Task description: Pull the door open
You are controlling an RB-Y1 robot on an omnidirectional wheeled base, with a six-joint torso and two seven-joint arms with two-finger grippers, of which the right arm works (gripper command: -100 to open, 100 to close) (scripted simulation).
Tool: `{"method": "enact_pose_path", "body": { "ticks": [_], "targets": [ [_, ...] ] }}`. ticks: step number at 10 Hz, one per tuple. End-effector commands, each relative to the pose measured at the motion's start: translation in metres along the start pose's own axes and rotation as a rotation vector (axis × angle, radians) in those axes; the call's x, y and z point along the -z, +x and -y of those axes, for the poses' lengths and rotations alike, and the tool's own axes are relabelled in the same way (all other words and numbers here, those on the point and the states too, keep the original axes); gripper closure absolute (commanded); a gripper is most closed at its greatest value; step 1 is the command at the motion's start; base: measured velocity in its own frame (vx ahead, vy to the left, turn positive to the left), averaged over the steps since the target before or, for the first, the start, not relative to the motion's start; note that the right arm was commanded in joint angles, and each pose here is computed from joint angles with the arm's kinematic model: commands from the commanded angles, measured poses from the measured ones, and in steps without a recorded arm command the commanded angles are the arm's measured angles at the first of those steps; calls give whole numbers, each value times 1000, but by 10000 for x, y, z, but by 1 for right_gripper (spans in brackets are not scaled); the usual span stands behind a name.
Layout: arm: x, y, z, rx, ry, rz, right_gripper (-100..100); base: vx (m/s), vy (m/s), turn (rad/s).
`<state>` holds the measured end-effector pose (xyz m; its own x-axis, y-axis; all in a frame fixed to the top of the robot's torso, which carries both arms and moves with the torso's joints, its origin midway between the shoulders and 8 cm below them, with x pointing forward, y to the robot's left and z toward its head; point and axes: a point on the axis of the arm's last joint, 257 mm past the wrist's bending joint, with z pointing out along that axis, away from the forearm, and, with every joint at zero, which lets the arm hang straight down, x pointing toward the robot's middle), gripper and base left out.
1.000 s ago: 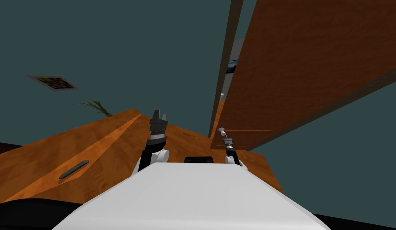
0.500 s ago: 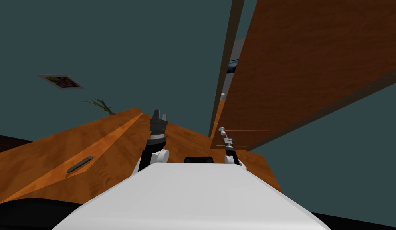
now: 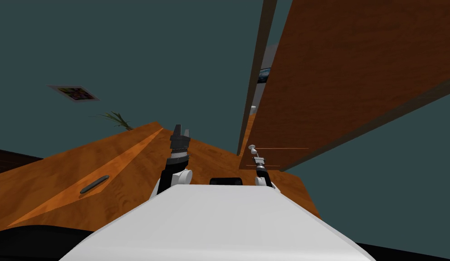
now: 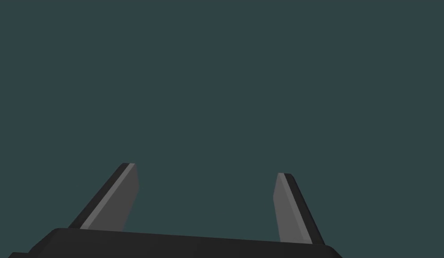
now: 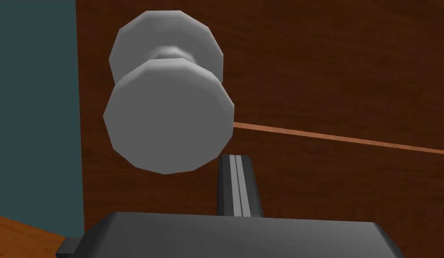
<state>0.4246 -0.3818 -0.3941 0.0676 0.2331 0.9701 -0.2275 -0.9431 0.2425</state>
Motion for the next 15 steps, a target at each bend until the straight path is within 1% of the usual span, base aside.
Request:
{"method": "enact_pose_path", "body": {
  "ticks": [1, 2, 4, 6, 9, 10, 11, 12, 13, 14, 15],
  "targets": [
    [-35, 107, 217, -78, 23, -24, -100, -53, -29, 103],
    [-35, 107, 217, -88, 24, -24, -100, -47, -27, 27],
    [-26, 95, 224, -165, 19, -18, -100, -45, -22, 32],
    [-19, 87, 229, -218, 15, -14, -100, -43, -14, 22],
    [-19, 87, 229, -218, 15, -14, -100, -9, -6, 12],
    [36, -24, 19, -203, -15, 7, -100, 7, -31, -35],
    [-45, -37, -34, -205, -21, 26, -100, 12, -2, -78],
    [-98, -25, -40, -210, -21, 31, -100, 21, 36, -55],
    [-98, -25, -40, -210, -21, 31, -100, 22, 31, -9],
    [-174, -6, -47, -216, -21, 39, -100, 22, 47, -10],
    [-215, 5, -50, -220, -21, 44, -100, 27, 50, -9]
  ]
}}
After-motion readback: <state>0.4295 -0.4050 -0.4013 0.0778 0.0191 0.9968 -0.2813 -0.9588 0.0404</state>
